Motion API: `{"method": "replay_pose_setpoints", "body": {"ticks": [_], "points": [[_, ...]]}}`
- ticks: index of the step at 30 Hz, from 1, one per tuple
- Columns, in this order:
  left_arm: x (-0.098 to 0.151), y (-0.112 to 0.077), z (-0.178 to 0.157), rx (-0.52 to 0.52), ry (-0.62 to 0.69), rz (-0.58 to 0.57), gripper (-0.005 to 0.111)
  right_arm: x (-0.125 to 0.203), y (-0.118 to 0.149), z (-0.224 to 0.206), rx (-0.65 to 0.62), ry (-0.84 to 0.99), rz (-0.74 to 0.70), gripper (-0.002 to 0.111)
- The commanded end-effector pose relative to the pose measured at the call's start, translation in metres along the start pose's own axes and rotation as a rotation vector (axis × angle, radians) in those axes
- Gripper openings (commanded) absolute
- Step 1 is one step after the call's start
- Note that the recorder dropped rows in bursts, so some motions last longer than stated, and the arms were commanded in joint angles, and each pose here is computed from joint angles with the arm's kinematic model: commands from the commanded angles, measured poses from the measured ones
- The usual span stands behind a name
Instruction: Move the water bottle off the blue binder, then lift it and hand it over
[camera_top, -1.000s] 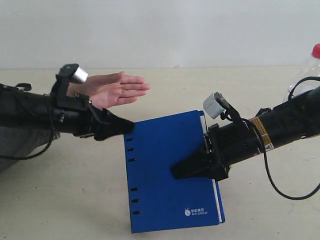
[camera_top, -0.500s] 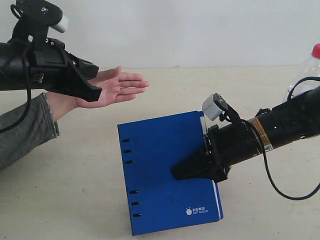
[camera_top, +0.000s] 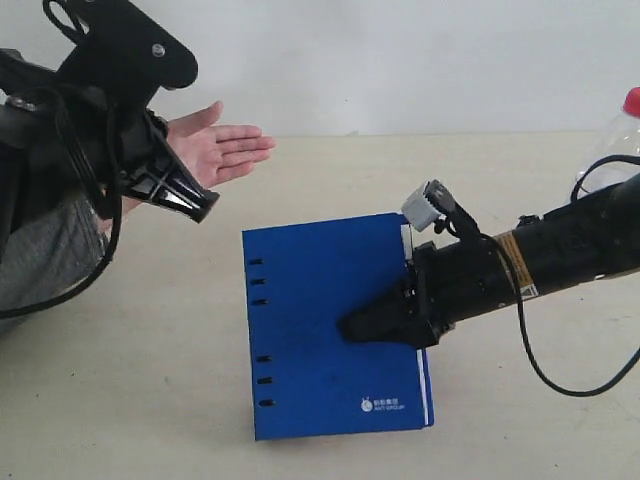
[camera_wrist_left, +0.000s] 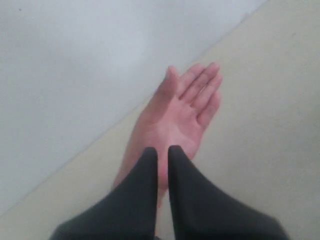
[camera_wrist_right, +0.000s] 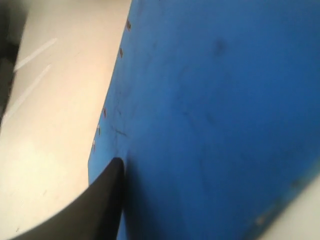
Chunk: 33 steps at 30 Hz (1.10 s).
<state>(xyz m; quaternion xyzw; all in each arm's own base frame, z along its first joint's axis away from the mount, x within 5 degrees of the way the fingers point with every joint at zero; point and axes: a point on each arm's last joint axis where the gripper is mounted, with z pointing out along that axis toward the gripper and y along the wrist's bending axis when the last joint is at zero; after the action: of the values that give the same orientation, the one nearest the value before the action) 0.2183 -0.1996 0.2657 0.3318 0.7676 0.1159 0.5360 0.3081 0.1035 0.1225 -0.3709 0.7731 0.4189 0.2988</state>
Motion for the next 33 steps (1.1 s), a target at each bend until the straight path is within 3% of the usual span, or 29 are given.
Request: {"method": "replay_pose_setpoints", "body": {"ticks": [1, 9, 17, 21, 33], "points": [[0.007, -0.02, -0.004, 0.18, -0.005, -0.088, 0.005, -0.008, -0.009, -0.002, 0.103, -0.082, 0.02, 0.0], [0.04, -0.039, -0.006, 0.303, 0.074, -0.145, 0.005, -0.022, -0.017, -0.003, 0.195, -0.241, 0.096, 0.0], [0.06, -0.036, -0.006, 0.235, 0.133, -0.12, 0.005, -0.081, -0.006, 0.043, 0.324, -0.184, -0.076, 0.0], [0.061, -0.034, -0.006, 0.214, 0.132, -0.109, 0.005, -0.094, -0.009, 0.045, 0.413, -0.275, 0.025, 0.0], [0.061, -0.034, -0.006, 0.214, 0.132, -0.109, 0.005, -0.103, -0.013, 0.043, 0.449, -0.287, 0.029, 0.0]]}}
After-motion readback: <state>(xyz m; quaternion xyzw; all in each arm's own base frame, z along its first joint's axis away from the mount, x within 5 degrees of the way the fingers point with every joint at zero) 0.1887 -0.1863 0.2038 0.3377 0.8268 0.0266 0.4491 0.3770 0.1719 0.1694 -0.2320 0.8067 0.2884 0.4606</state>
